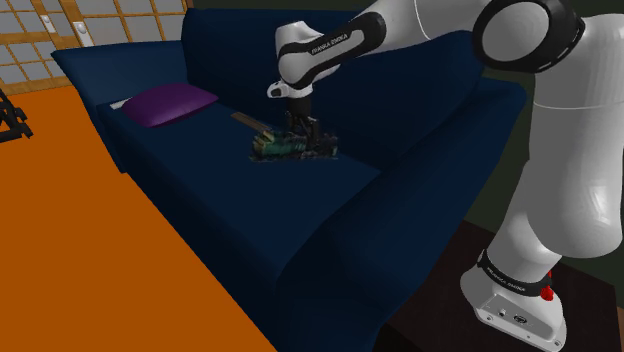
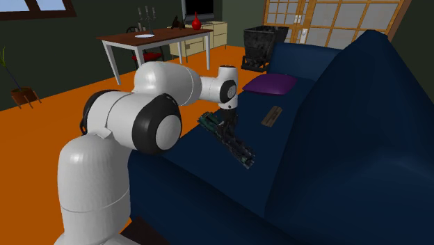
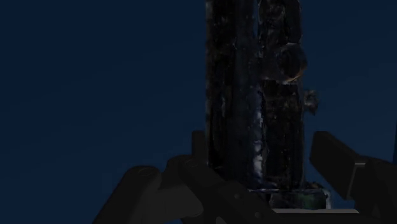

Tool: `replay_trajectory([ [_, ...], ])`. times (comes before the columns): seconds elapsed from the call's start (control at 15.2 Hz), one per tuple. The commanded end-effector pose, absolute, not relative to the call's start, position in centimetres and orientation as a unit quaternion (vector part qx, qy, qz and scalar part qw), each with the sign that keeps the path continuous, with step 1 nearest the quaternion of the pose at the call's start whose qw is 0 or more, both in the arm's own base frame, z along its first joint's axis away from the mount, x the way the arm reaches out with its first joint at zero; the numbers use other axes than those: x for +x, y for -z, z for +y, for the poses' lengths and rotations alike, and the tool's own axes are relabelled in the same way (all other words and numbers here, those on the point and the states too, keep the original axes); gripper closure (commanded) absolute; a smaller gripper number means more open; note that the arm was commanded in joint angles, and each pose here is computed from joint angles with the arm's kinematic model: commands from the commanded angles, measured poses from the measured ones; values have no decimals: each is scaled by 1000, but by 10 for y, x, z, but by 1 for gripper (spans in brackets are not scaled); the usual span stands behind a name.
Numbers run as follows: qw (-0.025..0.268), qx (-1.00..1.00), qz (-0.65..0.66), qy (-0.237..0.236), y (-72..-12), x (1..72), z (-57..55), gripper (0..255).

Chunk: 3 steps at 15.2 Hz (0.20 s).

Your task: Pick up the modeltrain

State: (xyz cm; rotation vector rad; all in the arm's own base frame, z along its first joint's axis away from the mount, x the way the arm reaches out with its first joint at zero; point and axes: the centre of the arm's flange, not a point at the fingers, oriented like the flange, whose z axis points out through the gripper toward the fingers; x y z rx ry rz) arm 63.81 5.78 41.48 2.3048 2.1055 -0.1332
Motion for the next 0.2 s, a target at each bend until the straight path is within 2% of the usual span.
replay_trajectory([
  [0.0, 9, 738, 674, 42, -426, 637, 58, 255],
  [0.13, 9, 738, 674, 42, -427, 637, 58, 255],
])
